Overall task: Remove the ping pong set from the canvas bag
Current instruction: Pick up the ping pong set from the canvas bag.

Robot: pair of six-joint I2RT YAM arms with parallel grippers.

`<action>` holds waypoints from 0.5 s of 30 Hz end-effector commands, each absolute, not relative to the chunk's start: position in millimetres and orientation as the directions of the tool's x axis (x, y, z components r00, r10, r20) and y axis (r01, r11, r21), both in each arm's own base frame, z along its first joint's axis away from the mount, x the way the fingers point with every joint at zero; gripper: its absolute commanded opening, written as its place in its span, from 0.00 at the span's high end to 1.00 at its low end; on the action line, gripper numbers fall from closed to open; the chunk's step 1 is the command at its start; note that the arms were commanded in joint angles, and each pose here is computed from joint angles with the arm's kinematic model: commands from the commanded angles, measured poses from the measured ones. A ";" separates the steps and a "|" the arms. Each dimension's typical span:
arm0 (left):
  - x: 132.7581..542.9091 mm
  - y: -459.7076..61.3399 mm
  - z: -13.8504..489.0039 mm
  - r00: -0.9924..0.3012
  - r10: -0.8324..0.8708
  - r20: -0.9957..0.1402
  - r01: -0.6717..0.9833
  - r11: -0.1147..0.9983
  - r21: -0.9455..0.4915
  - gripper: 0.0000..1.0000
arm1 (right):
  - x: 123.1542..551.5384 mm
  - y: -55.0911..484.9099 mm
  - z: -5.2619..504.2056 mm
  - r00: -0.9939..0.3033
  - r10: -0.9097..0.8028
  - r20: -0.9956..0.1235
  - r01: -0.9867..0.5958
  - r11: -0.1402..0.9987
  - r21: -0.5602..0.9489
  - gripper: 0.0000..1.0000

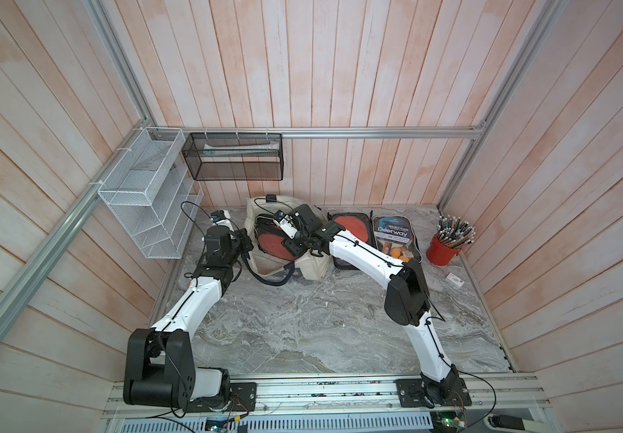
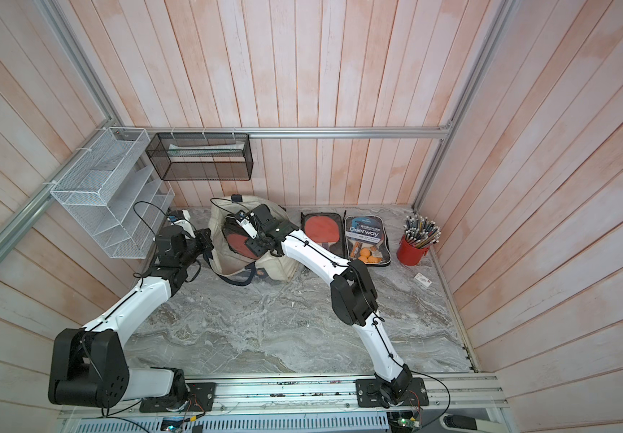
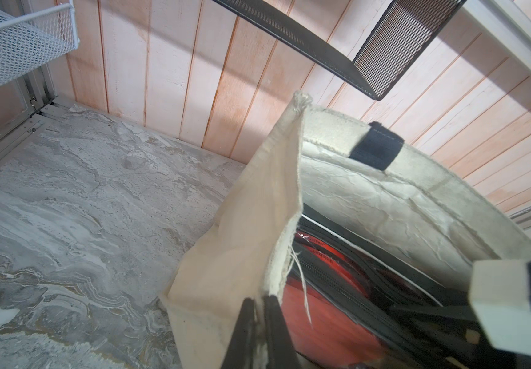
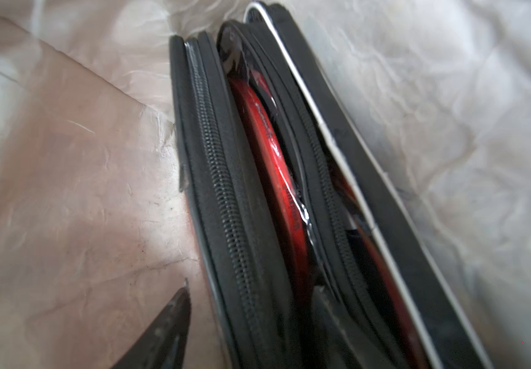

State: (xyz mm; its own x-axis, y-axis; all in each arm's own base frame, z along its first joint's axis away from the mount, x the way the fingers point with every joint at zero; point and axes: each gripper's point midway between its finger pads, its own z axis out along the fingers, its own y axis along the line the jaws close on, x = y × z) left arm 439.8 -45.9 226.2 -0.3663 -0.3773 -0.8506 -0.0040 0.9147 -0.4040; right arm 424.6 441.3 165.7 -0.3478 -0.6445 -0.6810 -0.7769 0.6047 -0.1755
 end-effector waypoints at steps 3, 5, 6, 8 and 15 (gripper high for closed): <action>439.4 -51.3 225.2 -0.373 -0.382 -0.846 0.013 0.909 -0.416 1.00 | 428.7 439.6 153.7 -0.372 -0.651 -0.661 -0.758 0.625 -0.189 0.88; 439.2 -51.1 224.6 -0.372 -0.382 -0.846 0.012 0.909 -0.416 1.00 | 431.6 438.2 159.1 -0.371 -0.645 -0.668 -0.748 0.634 -0.197 1.00; 439.0 -51.1 224.2 -0.373 -0.382 -0.845 0.011 0.909 -0.416 1.00 | 432.8 437.5 160.8 -0.369 -0.645 -0.669 -0.745 0.635 -0.201 1.00; 438.6 -50.9 223.1 -0.374 -0.383 -0.845 0.010 0.909 -0.416 1.00 | 434.3 437.8 173.0 -0.360 -0.632 -0.687 -0.738 0.643 -0.205 1.00; 438.7 -50.9 222.5 -0.374 -0.385 -0.843 0.009 0.908 -0.419 1.00 | 440.1 435.8 235.9 -0.306 -0.565 -0.767 -0.706 0.675 -0.215 1.00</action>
State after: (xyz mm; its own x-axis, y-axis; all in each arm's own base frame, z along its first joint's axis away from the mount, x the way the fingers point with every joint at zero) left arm 440.2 -45.9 227.3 -0.3621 -0.3811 -0.8507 -0.0034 0.9131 -0.4076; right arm 421.8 443.4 173.3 -0.3456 -0.6482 -0.6785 -0.7771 0.6030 -0.1802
